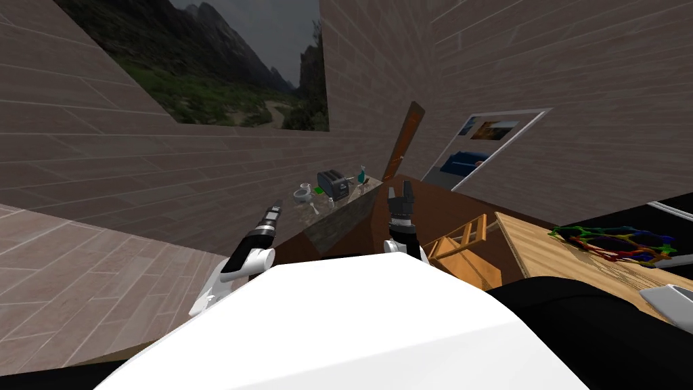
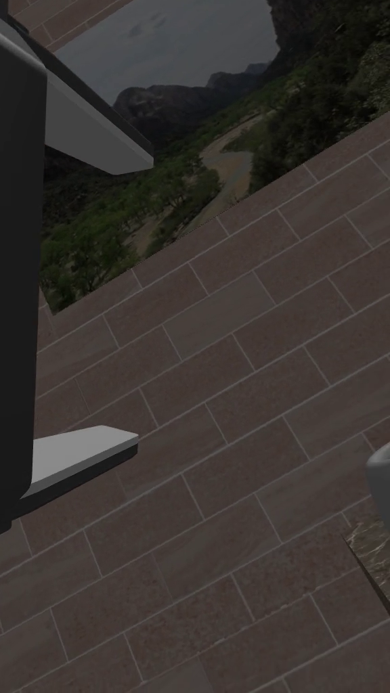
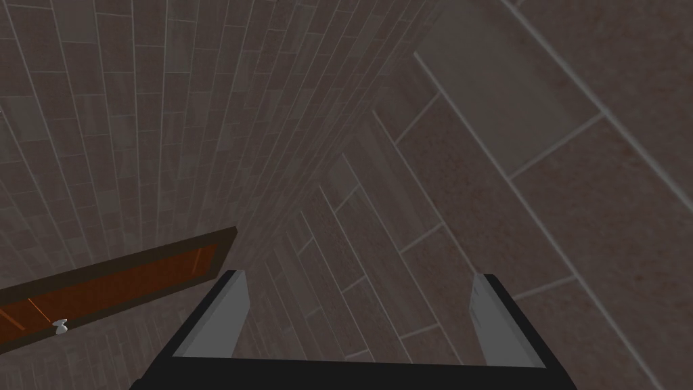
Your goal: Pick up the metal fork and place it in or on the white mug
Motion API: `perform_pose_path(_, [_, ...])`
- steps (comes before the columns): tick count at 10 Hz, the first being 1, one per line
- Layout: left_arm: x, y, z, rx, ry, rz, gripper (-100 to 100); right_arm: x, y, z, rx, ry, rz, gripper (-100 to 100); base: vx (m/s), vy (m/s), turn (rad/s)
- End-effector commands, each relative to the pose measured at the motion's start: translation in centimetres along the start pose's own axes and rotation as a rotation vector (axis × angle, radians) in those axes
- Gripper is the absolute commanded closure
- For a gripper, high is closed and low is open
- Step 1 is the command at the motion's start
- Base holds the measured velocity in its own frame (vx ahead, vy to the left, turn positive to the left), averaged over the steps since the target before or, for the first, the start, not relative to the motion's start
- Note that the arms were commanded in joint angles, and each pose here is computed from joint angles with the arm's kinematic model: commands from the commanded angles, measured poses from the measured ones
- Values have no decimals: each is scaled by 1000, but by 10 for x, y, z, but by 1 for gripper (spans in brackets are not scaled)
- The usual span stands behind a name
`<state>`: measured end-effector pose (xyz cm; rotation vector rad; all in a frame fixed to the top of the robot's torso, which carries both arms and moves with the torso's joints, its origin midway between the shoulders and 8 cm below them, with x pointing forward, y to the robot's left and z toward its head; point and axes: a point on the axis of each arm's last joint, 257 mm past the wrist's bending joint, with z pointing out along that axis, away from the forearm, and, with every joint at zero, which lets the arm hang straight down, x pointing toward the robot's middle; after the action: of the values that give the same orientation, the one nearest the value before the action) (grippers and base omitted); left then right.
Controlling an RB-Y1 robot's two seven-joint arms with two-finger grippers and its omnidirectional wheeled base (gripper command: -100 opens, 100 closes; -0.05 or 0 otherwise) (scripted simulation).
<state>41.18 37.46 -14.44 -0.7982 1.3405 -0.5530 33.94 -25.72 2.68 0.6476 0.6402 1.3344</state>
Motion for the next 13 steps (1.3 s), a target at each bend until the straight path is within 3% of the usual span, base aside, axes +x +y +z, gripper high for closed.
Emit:
perform_pose_path(1, [5, 13, 2, -37, 18, 18, -100, 0, 0, 0, 0, 0, 0, 0, 34, -18, -67])
perform_pose_path(3, [8, 34, 3, -101, 49, 73, -100, 0, 0, 0, 0, 0, 0, 0, 37, -27, -166])
perform_pose_path(13, [22, 106, -3, -321, 185, 207, -100, 0, 0, 0, 0, 0, 0, 0, 26, -16, -110])
